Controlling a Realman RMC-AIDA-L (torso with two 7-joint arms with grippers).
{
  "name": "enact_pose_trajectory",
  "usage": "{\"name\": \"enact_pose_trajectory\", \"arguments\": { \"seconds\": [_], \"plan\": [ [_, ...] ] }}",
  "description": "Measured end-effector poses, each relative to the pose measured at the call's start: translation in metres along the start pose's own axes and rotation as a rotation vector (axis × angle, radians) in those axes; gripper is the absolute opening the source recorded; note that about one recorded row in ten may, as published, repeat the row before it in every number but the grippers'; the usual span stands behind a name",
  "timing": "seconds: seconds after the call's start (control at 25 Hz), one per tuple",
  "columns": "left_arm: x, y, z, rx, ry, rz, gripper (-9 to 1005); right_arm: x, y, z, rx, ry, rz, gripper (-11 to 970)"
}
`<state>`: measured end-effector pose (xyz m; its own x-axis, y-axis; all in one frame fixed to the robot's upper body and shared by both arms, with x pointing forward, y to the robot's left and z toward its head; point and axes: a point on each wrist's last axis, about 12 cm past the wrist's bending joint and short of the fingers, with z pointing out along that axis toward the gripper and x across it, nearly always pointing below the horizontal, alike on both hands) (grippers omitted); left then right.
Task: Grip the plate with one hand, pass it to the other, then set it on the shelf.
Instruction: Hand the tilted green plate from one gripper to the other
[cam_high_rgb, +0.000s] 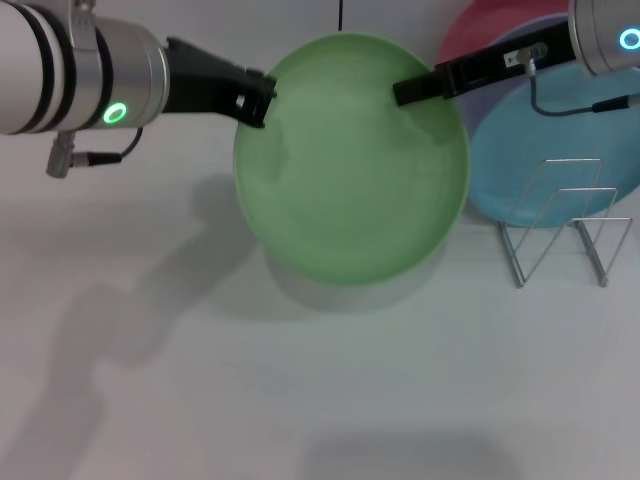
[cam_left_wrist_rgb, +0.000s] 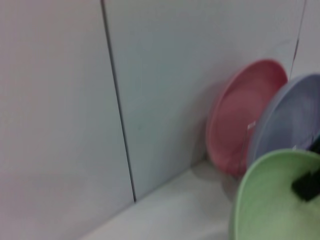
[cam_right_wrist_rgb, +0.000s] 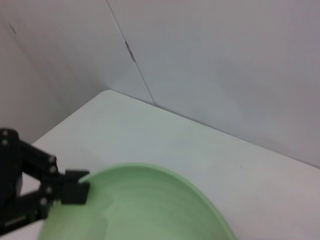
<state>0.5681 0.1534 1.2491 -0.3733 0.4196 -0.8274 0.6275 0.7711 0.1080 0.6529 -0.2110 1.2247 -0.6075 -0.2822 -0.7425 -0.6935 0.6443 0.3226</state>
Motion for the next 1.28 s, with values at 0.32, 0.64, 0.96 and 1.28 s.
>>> {"name": "enact_pose_trajectory", "arguments": {
  "seconds": [0.32, 0.64, 0.96, 1.28],
  "plan": [
    [-0.004, -0.006, -0.006, 0.019, -0.068, 0.015, 93, 0.002, 0.003, -0.002, -0.006, 0.006, 0.003, 125],
    [-0.005, -0.006, -0.013, 0.009, -0.105, 0.01, 458, 0.003, 0.0, -0.007, 0.029, 0.015, 0.005, 121],
    [-0.005, -0.003, -0.016, -0.013, -0.135, 0.015, 714, 0.001, -0.003, -0.014, 0.049, 0.016, -0.018, 111],
    [0.01, 0.012, -0.031, -0.155, -0.331, 0.022, 839, -0.012, -0.001, -0.05, 0.151, -0.008, -0.206, 66]
  ]
}}
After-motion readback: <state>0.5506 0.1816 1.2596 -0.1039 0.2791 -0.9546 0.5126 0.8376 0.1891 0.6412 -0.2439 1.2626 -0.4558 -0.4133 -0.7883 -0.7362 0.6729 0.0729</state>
